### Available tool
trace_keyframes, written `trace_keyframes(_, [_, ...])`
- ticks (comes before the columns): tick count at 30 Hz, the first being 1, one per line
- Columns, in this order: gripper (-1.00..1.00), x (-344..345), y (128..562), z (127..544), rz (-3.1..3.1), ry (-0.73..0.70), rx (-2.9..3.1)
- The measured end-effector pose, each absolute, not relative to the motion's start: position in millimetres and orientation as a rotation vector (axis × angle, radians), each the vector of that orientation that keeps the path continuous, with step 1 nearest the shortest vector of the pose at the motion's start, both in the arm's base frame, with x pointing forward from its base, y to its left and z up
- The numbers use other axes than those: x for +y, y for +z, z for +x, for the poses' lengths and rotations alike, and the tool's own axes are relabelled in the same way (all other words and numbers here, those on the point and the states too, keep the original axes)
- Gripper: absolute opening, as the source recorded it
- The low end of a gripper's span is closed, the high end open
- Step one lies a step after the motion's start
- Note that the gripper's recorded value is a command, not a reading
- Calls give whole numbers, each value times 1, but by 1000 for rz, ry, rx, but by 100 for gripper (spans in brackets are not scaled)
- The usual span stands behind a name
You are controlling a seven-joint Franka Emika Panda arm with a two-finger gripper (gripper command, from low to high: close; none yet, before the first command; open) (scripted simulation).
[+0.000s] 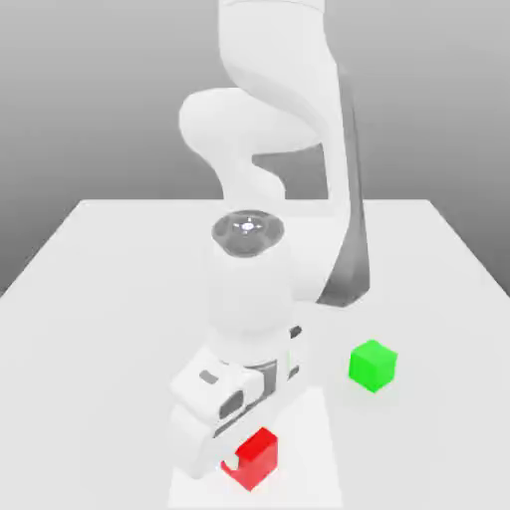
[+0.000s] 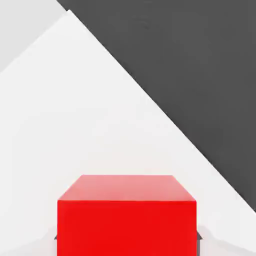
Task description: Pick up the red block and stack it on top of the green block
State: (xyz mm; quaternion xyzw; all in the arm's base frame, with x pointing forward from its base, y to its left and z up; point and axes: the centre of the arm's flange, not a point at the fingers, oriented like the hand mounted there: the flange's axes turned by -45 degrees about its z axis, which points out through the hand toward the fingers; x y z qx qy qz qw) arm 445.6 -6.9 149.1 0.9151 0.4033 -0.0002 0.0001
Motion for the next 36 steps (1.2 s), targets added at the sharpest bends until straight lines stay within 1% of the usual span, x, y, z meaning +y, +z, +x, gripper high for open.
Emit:
trace_keyframes(5, [-100,-7,199,446,2874,-1,1267])
trace_keyframes(9, [-100,23,214,430,2728,-3,1590])
trace_keyframes(16, [-100,90,226,389,2221,1,2272])
trace_keyframes(23, [-100,133,236,341,1568,10,2763])
trace_keyframes(32, [-100,177,246,272,546,0,3100])
trace_keyframes(36, [-100,182,223,266,429,2,3116])
